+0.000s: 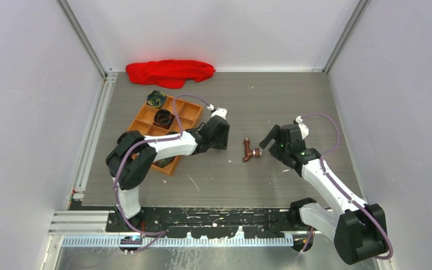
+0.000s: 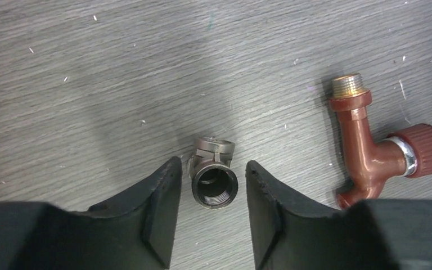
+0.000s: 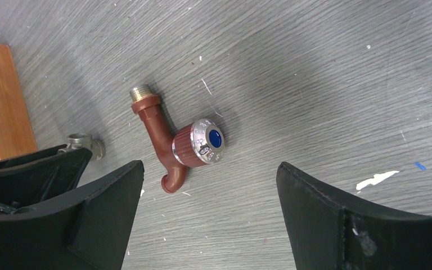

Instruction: Install the water faucets

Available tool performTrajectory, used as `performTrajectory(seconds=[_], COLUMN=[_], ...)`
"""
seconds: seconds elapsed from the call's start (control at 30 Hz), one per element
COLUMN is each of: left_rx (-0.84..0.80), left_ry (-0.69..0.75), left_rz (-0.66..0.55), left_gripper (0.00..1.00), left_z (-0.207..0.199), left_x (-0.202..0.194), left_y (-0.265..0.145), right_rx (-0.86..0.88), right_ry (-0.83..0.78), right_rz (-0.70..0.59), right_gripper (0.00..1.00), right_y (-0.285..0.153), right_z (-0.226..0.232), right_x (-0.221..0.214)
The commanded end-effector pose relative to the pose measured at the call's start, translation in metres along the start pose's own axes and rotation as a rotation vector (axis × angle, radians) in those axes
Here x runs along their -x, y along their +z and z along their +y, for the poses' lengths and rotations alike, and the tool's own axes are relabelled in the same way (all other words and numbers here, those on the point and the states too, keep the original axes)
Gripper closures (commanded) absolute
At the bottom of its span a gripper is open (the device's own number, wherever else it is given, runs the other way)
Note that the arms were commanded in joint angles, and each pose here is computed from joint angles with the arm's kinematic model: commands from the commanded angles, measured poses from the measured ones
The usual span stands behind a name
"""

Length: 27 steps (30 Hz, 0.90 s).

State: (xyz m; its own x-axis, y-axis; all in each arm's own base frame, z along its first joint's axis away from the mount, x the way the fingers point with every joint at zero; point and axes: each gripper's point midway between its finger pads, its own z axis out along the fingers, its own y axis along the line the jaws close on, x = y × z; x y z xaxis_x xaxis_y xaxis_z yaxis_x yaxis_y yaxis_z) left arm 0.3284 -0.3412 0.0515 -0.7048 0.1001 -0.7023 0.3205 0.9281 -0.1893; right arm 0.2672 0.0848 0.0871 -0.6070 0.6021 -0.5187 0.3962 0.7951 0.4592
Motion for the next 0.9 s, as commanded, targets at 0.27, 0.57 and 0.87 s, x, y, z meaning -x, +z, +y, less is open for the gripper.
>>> performTrajectory(seconds=[0.27, 0.57, 0.87], left_rx=[-0.007, -0.037, -0.032], left_ry=[0.004, -0.014, -0.105], left_rz=[-0.078, -0.203, -0.265], left_gripper=[0.22, 0.14, 0.13], left_z=[-0.006, -0.006, 0.02], left_x=[0.042, 0.098, 0.114], left_y=[-0.035, -0.116, -0.163], right_rx=[0.064, -0.047, -0.117], right_ry=[-0.019, -0.016, -0.06], right_rz=[-0.005, 0.026, 0.029], right_gripper=[0.08, 0.14, 0.35], right_y=[0.006, 0.028, 0.052], right_z=[0.036, 0.048, 0.058], right_x=[-0.012, -0.049, -0.061])
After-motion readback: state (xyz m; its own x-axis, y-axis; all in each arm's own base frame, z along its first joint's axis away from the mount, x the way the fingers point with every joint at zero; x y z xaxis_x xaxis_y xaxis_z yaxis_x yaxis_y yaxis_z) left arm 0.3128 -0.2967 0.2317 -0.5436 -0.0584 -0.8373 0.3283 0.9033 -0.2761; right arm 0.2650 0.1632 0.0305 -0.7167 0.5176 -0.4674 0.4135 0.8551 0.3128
